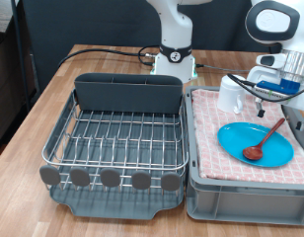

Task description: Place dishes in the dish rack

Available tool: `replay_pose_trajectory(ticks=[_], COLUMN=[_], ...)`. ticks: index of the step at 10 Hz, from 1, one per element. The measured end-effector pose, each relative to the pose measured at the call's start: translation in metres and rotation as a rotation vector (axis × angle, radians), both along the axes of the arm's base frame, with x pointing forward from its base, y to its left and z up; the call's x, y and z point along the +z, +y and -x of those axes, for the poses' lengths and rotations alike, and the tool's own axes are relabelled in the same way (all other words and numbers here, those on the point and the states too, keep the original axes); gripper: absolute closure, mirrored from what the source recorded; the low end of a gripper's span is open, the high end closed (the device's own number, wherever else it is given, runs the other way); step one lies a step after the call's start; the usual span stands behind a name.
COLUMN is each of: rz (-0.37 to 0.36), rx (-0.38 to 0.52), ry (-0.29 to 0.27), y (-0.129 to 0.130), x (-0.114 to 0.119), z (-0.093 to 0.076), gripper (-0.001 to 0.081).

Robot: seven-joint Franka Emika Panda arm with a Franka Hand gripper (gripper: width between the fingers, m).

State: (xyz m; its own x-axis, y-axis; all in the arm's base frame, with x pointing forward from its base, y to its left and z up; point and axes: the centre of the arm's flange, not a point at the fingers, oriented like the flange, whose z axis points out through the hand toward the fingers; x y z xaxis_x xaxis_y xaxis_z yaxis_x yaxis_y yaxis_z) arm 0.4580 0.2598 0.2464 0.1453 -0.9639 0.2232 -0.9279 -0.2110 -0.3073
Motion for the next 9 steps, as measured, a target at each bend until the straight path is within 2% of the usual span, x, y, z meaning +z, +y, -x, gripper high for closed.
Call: replay_pose_trajectory(ticks=[6,7,8,9], rz=[0.023,0.026,0.028,0.03], rx=[0.037,0.039,0.04,0.039], ry=[0.012,0.012,0.013,0.012], y=[-0.012,-0.013,-0.014,-0.015], x=[-0.031,-0.034,-0.035,-0.036], z=[0.001,0.0,0.0,0.0], gripper=[0.0004,0.0092,0.0092,0.0258])
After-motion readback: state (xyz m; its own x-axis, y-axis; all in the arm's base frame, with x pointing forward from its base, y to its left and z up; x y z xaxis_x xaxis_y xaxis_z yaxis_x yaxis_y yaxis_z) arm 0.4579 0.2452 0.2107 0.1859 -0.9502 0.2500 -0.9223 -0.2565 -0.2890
